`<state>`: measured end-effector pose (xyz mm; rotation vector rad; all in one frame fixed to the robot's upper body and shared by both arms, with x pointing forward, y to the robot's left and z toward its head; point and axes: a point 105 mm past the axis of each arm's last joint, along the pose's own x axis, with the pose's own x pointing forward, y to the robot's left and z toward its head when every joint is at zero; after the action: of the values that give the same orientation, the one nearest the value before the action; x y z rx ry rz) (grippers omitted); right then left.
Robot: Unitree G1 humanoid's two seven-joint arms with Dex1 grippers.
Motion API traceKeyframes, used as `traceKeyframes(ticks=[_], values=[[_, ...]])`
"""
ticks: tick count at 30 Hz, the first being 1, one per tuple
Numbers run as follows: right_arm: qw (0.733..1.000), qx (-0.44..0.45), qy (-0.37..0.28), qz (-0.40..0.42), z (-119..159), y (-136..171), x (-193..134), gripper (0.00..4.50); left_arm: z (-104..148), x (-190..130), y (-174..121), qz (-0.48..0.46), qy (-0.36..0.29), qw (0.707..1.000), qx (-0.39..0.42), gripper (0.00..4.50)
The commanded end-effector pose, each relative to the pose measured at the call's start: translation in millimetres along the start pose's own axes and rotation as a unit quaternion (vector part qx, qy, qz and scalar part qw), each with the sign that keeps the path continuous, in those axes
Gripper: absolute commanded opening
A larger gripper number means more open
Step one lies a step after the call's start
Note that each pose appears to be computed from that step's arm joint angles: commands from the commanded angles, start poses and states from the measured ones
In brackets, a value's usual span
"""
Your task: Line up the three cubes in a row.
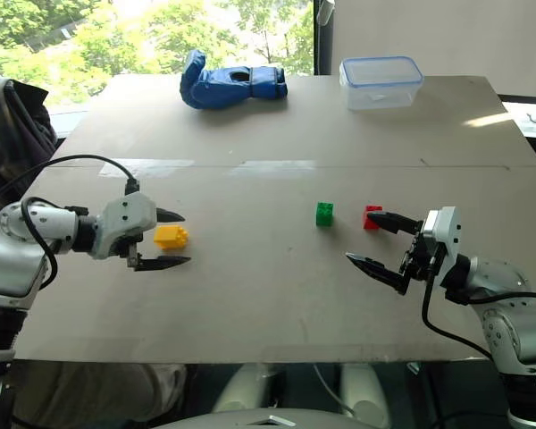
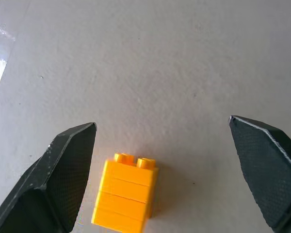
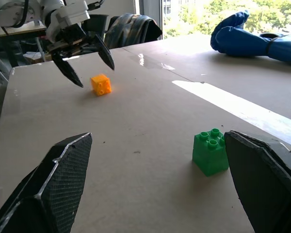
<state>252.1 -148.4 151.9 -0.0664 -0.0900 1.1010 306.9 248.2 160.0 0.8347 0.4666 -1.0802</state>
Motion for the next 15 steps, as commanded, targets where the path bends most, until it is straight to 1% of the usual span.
traceKeyframes(ticks=[1,5,9,15], values=[[1.0,-0.01,-0.011,0.007,6,6,2,4.5,-4,-4,7,-0.036,0.041,0.998,0.014,4.47],[1.0,-0.007,-0.014,0.005,5,10,3,4.5,-13,-8,15,-0.078,0.108,0.991,0.025,4.47],[1.0,0.005,-0.012,0.011,2,17,3,4.5,-15,-9,28,-0.1,0.166,0.98,0.044,4.47],[1.0,0.005,-0.008,0.009,-1,19,2,4.5,-15,0,37,-0.123,0.21,0.967,0.073,4.47]])
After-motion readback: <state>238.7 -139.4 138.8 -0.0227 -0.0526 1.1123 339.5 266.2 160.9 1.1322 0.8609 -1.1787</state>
